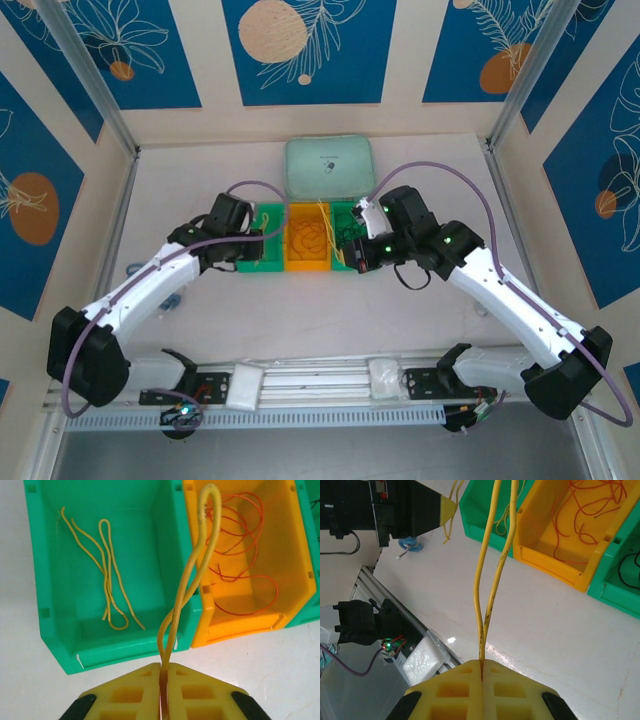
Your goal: Untangle the cables
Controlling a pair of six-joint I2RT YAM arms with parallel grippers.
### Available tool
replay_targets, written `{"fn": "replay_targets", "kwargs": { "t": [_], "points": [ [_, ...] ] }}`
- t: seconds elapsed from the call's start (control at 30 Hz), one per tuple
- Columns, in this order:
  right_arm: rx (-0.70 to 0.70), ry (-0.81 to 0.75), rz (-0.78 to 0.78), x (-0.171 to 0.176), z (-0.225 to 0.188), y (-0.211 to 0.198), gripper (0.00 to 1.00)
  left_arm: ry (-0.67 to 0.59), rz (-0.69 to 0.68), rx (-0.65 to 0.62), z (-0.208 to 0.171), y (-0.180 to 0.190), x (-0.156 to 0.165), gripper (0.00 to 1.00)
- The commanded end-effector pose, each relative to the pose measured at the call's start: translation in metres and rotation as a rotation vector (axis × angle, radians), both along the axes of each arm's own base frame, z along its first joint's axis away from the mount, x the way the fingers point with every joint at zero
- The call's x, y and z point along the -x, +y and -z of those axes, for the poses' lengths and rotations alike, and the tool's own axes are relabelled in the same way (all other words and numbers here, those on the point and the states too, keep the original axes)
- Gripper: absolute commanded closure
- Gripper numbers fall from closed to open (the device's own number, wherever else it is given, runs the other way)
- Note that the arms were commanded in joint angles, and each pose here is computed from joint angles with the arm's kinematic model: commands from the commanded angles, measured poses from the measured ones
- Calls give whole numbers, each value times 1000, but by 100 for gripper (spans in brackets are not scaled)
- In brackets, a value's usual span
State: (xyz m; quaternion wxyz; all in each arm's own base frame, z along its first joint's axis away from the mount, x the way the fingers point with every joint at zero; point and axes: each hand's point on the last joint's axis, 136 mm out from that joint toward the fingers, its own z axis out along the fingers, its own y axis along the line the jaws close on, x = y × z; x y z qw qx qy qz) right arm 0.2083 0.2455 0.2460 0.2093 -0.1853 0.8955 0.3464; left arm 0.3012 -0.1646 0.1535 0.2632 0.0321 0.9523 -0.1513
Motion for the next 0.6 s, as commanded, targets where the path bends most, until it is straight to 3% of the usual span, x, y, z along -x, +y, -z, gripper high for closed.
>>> {"fn": "replay_targets", "kwargs": {
  "t": [0.0,0.13,0.37,0.57],
  "points": [
    [-33,-37,-11,-2,-14,1,100,3,2,104,-5,-9,-14,87],
    [-41,-35,-5,-4,-13,-1,100,33,10,179,7,-19,-30,84],
    [-51,-25,-1,-5,-10,-2,100,63,7,216,32,-32,-59,87],
    [-48,-10,4,-6,-5,-4,100,25,31,245,16,-36,-60,88]
  ]
}}
